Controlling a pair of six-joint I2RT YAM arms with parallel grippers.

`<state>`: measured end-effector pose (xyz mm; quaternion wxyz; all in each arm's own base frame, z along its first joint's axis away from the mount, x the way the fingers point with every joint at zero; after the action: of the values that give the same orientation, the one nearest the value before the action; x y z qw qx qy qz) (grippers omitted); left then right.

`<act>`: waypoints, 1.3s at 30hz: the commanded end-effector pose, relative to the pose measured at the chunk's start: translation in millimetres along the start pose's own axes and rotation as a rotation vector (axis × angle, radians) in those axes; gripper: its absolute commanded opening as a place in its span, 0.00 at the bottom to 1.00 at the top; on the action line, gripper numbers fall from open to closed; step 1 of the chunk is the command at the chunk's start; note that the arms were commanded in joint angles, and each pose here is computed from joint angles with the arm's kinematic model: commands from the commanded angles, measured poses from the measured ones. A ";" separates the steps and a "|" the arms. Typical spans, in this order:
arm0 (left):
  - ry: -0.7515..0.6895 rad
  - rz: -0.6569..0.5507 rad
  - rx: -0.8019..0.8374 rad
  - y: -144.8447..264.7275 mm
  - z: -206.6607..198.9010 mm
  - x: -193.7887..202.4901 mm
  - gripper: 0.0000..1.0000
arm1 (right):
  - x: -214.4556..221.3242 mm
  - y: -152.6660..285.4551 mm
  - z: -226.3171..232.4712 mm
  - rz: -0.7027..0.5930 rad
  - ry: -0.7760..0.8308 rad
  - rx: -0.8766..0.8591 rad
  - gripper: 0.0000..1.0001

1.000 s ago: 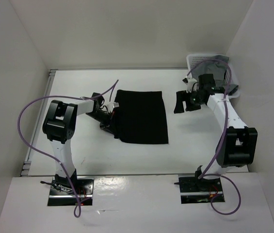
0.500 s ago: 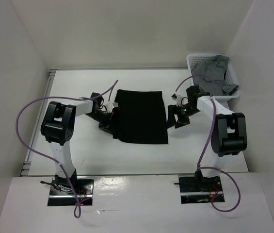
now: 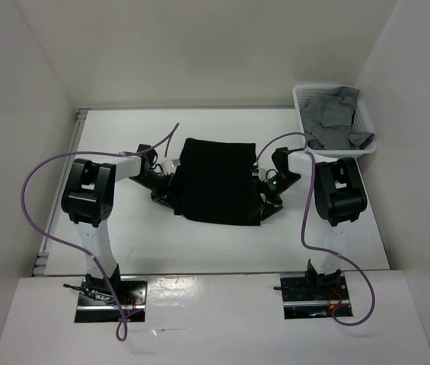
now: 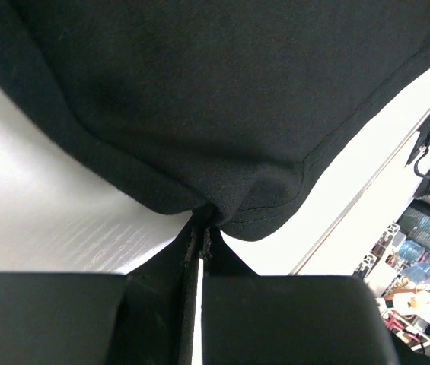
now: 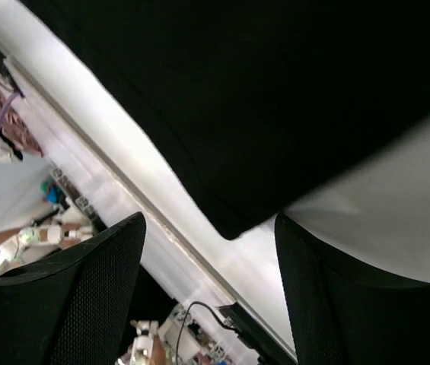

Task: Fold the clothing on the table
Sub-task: Fold the skirt

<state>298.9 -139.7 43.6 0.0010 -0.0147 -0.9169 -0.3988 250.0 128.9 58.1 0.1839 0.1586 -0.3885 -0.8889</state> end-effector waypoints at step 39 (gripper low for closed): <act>-0.164 -0.126 -0.034 36.6 -10.6 -24.7 0.00 | -12.9 31.0 37.1 -0.077 0.202 0.103 0.00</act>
<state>304.5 -127.6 48.8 -0.0219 -0.0066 -0.9128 -0.4077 245.4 138.8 78.1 0.2012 0.2169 -0.3994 -0.8677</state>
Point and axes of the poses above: each gripper's point midway between its finger pads, its own y axis back along the fingers, its own z axis along the line the jaws close on, x = y × z, the point moved 4 cm from there along y, back along the fingers, and after that the axes turned 13 degrees about y, right-handed, at the moved point
